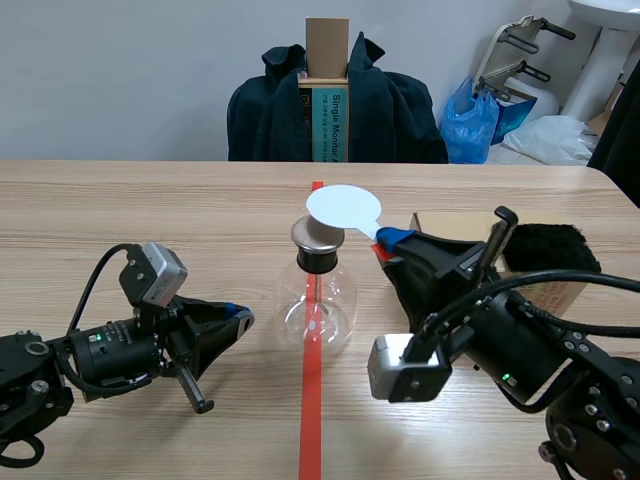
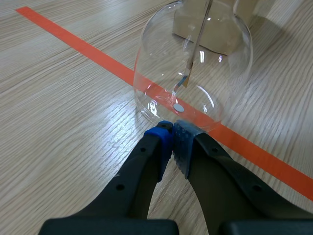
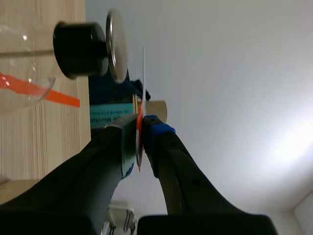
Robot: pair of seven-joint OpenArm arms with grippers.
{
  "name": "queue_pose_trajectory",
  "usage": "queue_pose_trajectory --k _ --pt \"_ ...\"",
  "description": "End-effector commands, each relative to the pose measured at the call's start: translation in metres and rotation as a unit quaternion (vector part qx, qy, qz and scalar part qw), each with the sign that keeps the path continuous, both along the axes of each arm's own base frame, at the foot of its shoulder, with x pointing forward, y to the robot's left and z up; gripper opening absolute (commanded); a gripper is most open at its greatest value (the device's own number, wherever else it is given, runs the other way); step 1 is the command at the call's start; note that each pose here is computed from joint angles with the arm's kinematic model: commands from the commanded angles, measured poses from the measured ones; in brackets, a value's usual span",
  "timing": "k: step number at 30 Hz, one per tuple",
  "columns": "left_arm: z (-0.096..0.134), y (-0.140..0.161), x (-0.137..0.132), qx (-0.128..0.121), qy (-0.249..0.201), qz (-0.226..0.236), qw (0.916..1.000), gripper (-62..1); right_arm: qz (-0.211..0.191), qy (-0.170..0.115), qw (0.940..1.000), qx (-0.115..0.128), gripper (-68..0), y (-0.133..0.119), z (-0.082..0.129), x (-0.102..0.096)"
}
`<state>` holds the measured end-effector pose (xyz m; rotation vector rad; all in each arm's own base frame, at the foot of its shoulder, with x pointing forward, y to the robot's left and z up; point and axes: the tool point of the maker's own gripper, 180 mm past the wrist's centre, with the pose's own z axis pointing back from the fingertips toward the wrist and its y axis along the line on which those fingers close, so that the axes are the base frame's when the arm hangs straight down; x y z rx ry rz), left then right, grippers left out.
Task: Do the electroscope experiment.
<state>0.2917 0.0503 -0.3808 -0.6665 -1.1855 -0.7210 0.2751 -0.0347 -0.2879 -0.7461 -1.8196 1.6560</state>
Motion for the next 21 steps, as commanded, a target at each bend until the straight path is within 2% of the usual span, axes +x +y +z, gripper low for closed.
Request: queue_pose_trajectory --k 1,12,16,21 --pt "0.011 -0.003 0.004 -0.015 -0.014 0.000 0.9998 -57.9 -0.020 -0.022 0.9996 0.004 -66.8 -0.008 0.014 0.012" --pt "0.011 -0.003 0.004 -0.015 -0.014 0.000 0.9998 -57.9 -0.127 -0.014 0.9918 0.009 -66.8 -0.041 0.014 0.034" --pt "0.011 -0.003 0.004 -0.015 -0.014 0.000 0.9998 -57.9 -0.149 -0.012 0.9887 0.010 -66.8 -0.048 0.013 0.038" --pt "0.011 -0.003 0.004 -0.015 -0.014 0.000 0.9998 -58.0 -0.149 -0.014 0.9887 0.005 -66.8 -0.048 0.013 0.038"
